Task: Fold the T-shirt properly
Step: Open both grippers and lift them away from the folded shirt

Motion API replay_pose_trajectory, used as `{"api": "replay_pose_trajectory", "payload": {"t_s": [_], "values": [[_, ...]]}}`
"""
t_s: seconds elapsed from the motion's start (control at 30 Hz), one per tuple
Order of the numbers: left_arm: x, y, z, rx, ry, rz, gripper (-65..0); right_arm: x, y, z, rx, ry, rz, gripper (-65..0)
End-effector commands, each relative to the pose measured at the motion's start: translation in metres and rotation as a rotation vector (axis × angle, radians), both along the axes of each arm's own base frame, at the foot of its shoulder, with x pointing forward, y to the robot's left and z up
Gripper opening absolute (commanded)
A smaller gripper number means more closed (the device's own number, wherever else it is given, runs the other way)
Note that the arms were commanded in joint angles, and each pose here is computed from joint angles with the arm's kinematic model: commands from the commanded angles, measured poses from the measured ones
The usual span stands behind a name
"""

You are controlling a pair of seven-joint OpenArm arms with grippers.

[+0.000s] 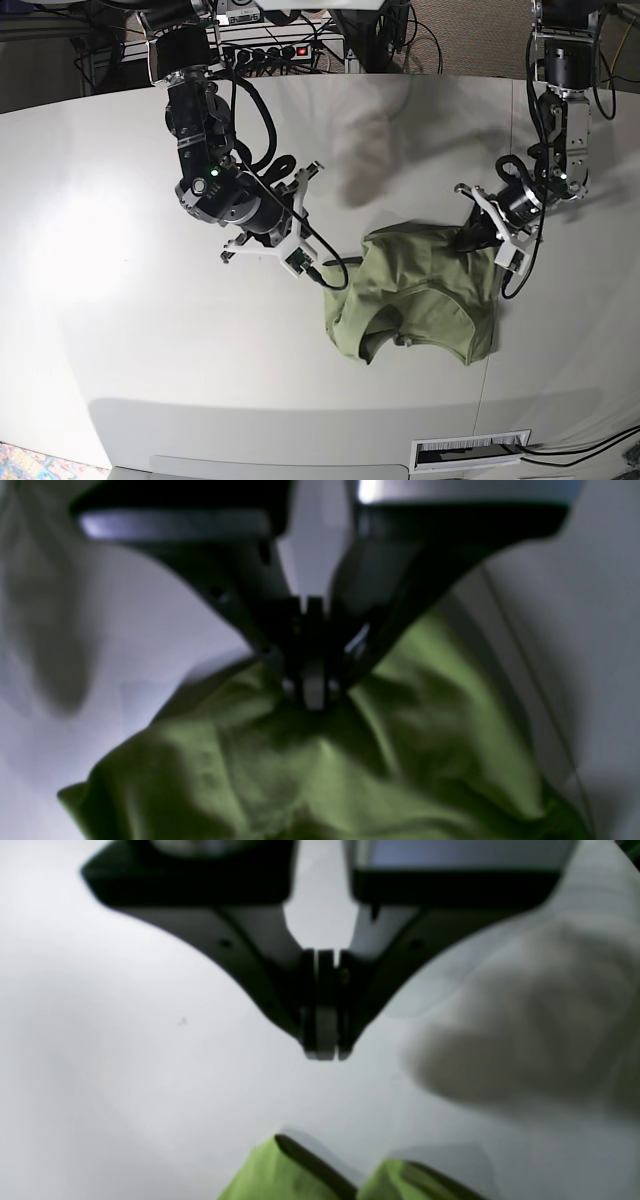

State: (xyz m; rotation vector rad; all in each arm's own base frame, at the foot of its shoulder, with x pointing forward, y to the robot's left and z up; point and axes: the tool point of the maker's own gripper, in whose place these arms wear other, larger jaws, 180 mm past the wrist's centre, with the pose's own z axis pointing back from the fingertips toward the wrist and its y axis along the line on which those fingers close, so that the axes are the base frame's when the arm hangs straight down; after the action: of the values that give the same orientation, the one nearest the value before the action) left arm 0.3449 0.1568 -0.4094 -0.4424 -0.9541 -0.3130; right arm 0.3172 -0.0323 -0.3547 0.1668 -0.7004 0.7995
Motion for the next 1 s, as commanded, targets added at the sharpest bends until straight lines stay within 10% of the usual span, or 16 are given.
{"api": "replay_pose_trajectory", "payload": {"t_s": [0.0,0.97], "values": [[0.0,0.016,-0.01,0.092,0.042,0.018,-65.0,0.009,0.005,0.016,0.027,-0.049,0.005,-65.0],[-0.029,0.038,0.076,0.101,-0.061,-0.016,-59.3,-0.036,-0.008,0.004,0.007,0.009,0.0,-65.0]]}}
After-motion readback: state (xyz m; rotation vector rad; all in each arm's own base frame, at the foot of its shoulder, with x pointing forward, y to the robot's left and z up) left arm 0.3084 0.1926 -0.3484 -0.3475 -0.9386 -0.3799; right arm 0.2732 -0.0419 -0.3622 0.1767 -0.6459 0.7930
